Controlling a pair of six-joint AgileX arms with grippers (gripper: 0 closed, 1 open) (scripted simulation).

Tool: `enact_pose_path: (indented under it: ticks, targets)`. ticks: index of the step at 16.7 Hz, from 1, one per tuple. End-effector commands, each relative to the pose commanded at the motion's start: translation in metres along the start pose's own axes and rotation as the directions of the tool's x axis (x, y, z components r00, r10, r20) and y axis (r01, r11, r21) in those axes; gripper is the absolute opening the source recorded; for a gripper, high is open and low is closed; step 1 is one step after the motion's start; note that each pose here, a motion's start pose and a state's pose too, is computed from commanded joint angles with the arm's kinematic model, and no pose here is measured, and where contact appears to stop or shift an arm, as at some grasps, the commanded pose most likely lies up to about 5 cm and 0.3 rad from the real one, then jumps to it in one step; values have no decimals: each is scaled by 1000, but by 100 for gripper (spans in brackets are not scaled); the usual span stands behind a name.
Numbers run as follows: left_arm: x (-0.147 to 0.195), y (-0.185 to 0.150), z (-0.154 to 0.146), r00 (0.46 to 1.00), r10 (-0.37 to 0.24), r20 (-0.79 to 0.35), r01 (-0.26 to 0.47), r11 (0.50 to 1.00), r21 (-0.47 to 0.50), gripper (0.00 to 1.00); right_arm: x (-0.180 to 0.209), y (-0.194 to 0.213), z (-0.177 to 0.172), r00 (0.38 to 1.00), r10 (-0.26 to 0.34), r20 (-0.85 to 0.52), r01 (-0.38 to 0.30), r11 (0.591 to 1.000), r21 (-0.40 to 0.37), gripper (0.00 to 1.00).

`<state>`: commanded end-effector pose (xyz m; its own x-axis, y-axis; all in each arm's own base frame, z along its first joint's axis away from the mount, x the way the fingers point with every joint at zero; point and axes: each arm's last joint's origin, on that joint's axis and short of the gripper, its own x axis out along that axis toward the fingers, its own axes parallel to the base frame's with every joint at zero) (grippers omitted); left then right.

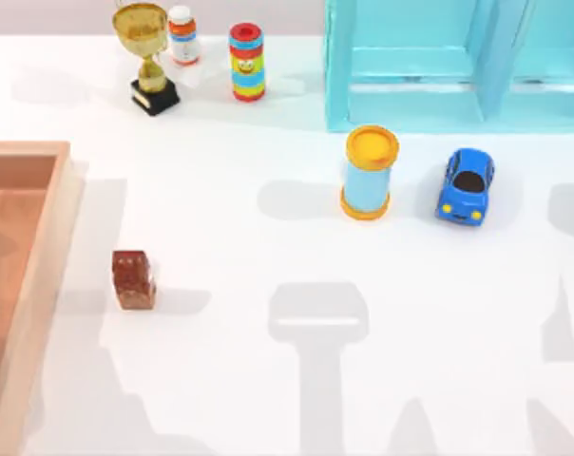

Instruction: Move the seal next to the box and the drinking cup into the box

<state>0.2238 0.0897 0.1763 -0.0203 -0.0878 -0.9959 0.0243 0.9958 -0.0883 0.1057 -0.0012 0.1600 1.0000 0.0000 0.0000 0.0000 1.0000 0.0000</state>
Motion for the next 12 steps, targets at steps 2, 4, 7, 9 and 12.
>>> enact_pose_path:
  ticks: [2, 4, 7, 9, 12]
  targets:
    - [0, 0, 0, 1000, 0, 0, 0, 1000, 0, 68, 0, 0, 0, 1000, 0, 0, 0, 1000, 0, 100]
    - [0, 0, 0, 1000, 0, 0, 0, 1000, 0, 83, 0, 0, 0, 1000, 0, 0, 0, 1000, 0, 100]
    - [0, 0, 0, 1000, 0, 0, 0, 1000, 0, 100, 0, 0, 0, 1000, 0, 0, 0, 1000, 0, 100]
    - [0, 0, 0, 1000, 0, 0, 0, 1000, 0, 100, 0, 0, 0, 1000, 0, 0, 0, 1000, 0, 100]
    - [0, 0, 0, 1000, 0, 0, 0, 1000, 0, 100, 0, 0, 0, 1000, 0, 0, 0, 1000, 0, 100]
